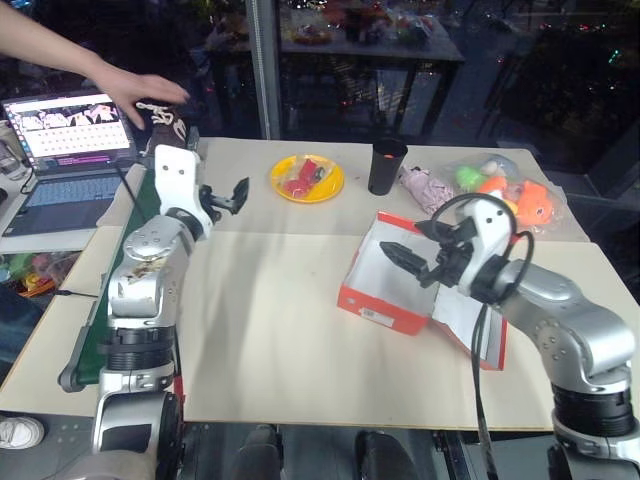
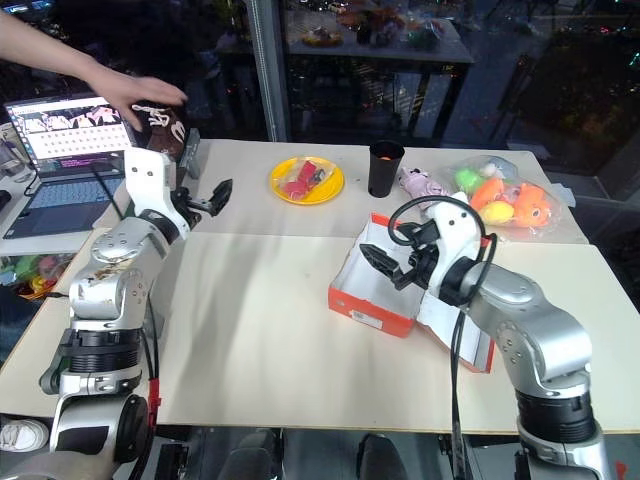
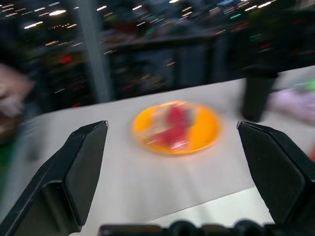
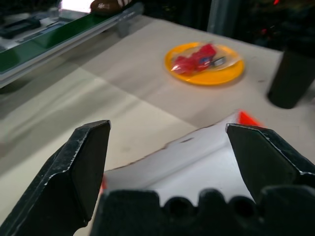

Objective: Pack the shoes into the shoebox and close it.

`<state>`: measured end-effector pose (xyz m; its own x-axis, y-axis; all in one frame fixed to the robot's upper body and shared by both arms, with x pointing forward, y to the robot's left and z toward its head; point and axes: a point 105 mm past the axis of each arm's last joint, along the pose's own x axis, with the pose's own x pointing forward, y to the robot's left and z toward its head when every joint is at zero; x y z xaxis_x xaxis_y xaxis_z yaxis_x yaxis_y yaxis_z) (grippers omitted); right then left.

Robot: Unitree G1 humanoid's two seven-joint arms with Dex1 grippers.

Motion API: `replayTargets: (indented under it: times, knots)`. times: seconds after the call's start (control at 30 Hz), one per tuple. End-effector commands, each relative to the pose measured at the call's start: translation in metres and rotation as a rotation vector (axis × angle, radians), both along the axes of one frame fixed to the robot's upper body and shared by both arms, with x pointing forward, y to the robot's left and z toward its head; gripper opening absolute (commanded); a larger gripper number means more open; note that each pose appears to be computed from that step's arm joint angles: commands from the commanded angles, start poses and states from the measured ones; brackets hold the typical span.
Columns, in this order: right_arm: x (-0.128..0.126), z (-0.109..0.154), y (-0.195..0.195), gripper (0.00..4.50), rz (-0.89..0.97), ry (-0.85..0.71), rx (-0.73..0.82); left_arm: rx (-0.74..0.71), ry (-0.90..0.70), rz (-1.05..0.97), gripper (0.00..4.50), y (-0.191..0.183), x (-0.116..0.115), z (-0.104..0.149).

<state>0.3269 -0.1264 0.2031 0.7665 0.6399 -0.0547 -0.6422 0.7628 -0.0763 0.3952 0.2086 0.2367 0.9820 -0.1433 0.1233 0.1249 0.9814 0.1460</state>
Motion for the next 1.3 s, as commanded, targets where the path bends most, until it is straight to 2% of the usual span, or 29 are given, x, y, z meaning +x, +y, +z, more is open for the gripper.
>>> replayTargets:
  times: [0.03,0.2,0.47,0.7,1.0,1.23,1.3]
  knots:
    - [0.017,0.004,0.020,4.46,0.045,-0.057,0.011,0.012,-0.033,0.145,4.50,0.027,-0.009,0.020]
    - [0.027,0.000,0.054,4.46,0.134,-0.069,0.007,-0.016,0.007,0.219,4.50,0.046,-0.011,0.010]
    - [0.018,0.003,0.089,4.46,0.292,-0.060,0.009,-0.054,0.070,0.338,4.50,0.098,-0.009,-0.005]
    - [0.015,0.006,0.091,4.46,0.315,-0.062,0.008,-0.052,0.105,0.347,4.50,0.125,0.001,-0.015]
    - [0.012,0.003,0.086,4.46,0.297,-0.051,-0.011,-0.046,0.126,0.325,4.50,0.125,0.012,-0.030]
    - [0.011,-0.002,0.080,4.46,0.279,-0.042,-0.031,-0.056,0.165,0.356,4.50,0.131,0.012,-0.044]
    - [0.012,-0.004,0.078,4.46,0.273,-0.040,-0.042,-0.076,0.206,0.381,4.50,0.136,0.010,-0.056]
